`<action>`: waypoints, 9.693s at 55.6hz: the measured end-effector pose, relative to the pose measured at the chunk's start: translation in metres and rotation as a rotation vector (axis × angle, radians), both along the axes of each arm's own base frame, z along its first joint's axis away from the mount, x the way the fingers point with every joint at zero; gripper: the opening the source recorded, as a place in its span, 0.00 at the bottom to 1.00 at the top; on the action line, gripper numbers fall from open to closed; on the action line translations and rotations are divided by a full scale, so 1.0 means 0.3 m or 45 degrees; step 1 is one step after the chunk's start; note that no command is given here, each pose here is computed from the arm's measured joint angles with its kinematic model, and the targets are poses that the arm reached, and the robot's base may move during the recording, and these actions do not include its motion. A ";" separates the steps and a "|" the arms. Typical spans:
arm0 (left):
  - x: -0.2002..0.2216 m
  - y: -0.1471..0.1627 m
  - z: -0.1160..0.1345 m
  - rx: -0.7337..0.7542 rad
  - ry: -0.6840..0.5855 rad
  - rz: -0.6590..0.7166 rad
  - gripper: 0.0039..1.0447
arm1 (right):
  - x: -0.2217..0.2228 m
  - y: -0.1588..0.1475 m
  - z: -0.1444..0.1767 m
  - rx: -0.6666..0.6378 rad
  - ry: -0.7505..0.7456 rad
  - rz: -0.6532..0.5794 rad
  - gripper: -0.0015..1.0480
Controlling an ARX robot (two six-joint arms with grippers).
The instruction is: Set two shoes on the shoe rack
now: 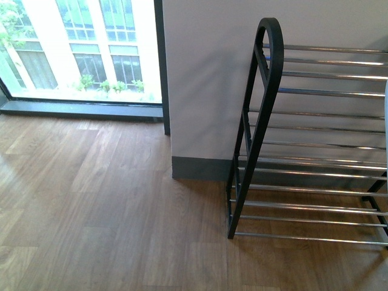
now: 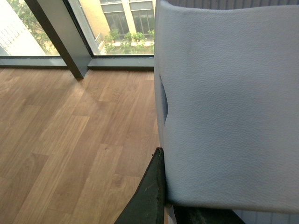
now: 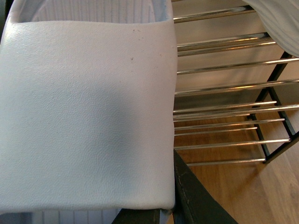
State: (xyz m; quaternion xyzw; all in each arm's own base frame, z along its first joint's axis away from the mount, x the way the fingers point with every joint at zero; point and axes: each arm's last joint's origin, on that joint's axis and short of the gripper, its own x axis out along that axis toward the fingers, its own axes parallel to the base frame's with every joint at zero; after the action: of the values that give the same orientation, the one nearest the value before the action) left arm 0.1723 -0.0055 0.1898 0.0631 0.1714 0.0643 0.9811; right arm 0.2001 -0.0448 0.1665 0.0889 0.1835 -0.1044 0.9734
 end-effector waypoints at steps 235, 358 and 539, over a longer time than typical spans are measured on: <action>0.000 0.000 0.000 -0.001 0.000 -0.002 0.01 | -0.117 -0.011 0.152 -0.184 -0.462 0.252 0.57; 0.000 0.001 0.000 0.000 -0.001 0.002 0.01 | -0.344 0.149 0.011 -0.228 -0.492 0.263 0.37; 0.877 -0.540 0.079 -0.090 0.285 -0.326 0.71 | -0.344 0.149 0.011 -0.228 -0.489 0.262 0.91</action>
State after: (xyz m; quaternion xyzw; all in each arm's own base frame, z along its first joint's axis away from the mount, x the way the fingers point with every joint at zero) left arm 0.4353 -0.1675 0.2135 0.0565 0.2722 -0.0748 0.9576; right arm 0.0968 -0.0001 0.1697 0.0012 -0.0072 -0.0015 1.0000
